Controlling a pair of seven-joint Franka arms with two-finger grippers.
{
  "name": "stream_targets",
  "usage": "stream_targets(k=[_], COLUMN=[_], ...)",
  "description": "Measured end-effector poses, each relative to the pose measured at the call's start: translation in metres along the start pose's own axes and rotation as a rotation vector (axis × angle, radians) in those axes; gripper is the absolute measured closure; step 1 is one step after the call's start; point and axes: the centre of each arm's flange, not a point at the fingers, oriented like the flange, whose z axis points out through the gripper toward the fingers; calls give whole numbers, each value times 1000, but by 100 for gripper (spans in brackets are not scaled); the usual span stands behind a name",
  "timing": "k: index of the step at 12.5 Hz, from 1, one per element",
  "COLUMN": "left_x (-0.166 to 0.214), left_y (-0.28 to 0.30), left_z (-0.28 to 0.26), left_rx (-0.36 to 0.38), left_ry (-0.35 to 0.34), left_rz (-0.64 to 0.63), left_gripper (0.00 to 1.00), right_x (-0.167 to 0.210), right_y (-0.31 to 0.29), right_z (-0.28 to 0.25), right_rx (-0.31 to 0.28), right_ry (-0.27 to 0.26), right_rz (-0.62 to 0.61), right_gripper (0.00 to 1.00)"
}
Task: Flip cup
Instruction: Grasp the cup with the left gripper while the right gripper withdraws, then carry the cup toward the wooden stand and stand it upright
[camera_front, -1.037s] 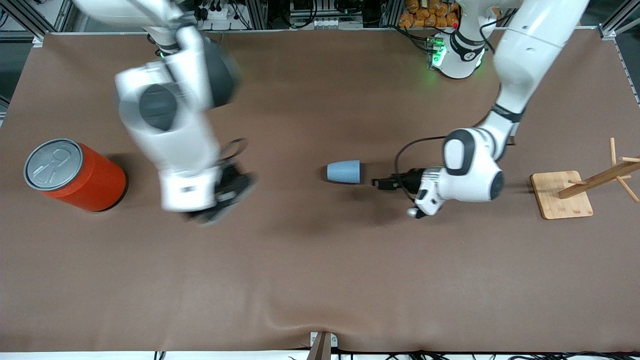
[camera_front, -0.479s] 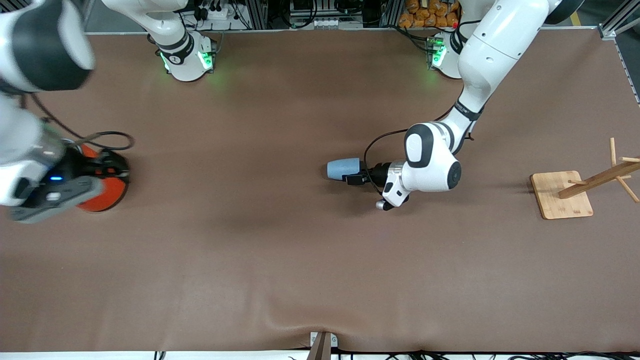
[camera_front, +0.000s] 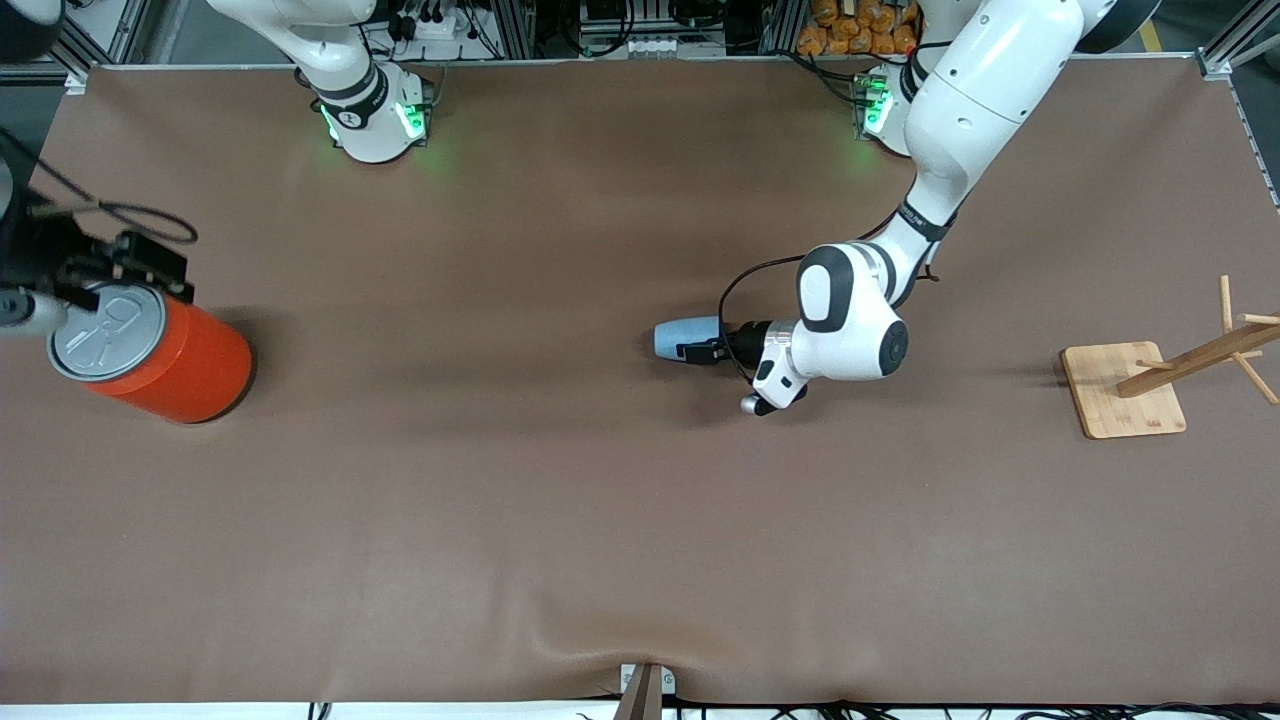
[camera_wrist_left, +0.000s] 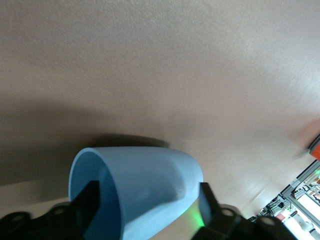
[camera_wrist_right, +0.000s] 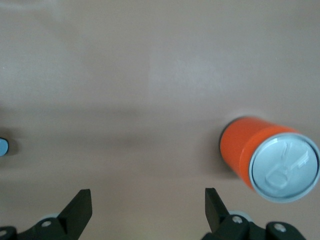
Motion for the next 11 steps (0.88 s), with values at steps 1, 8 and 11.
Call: stream_targets(k=[1, 8, 11], left_x=[-1, 2, 9], left_y=[2, 21, 36], left_z=[1, -22, -79], left_rx=[0, -14, 97], left_ry=[0, 48, 169], left_rz=[4, 37, 122], left_gripper=[31, 92, 95], right_x=[-19, -61, -61], right_y=[1, 34, 38], right_z=[-4, -20, -36], right_rx=[-3, 0, 45], right_ry=[7, 78, 50], right_rz=[18, 99, 108], right_gripper=[0, 0, 0])
